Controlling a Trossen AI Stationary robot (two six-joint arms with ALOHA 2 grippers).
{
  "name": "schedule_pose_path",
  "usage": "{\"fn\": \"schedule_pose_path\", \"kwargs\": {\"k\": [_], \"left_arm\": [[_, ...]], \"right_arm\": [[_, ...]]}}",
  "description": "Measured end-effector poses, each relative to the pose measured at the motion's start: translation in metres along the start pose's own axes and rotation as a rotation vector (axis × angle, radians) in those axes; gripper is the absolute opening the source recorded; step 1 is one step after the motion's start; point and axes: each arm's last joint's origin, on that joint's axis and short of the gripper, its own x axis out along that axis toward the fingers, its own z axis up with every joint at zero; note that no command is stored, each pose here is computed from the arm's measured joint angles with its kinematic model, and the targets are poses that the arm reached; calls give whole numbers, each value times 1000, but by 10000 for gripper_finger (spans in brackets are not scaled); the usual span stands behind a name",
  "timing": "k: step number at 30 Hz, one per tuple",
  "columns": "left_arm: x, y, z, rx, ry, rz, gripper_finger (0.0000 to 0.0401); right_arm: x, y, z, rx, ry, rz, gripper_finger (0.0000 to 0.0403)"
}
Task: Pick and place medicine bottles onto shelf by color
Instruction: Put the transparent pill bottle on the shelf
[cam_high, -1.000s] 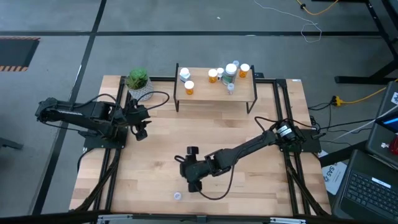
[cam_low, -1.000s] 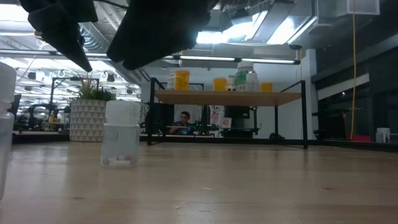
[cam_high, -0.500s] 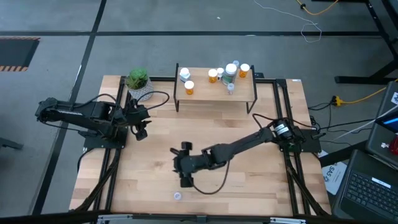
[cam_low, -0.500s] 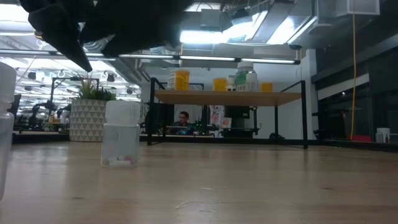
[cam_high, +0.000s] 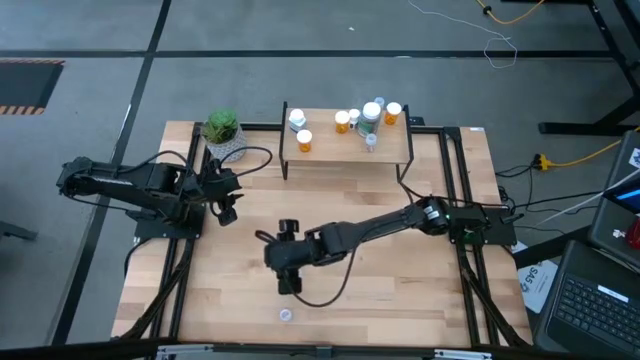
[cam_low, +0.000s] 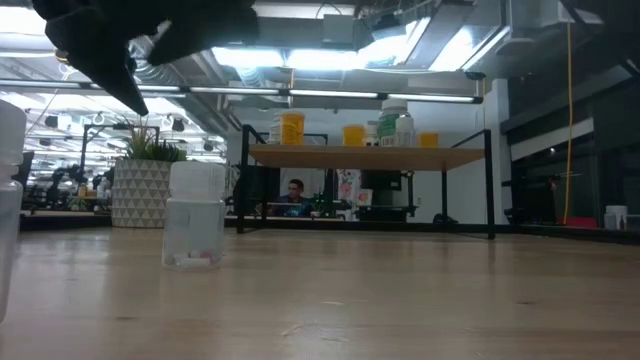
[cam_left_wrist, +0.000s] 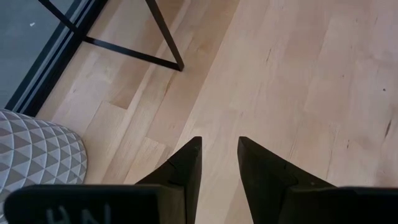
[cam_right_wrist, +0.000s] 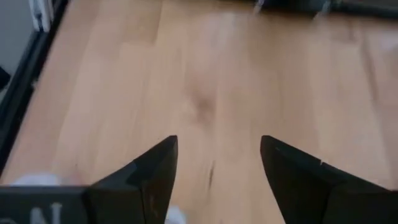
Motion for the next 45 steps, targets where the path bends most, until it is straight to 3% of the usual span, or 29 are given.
{"fn": "schedule_pose_path", "kwargs": {"k": [10,14,21,28,45], "left_arm": [[0,0,0,10,3,1,98],[0,0,0,26,3,0,98],[0,0,0,25,2,0,98],[0,0,0,26,2,1,98],[0,0,0,25,2,1,98]], "right_arm": [[3,34,-26,110,169,117,232],[-3,43,-25,106,153,126,232],[6,38,-34,90,204,36,232],[14,36,-38,163,242,45,232],[28,37,-51,142,307,0,232]]}}
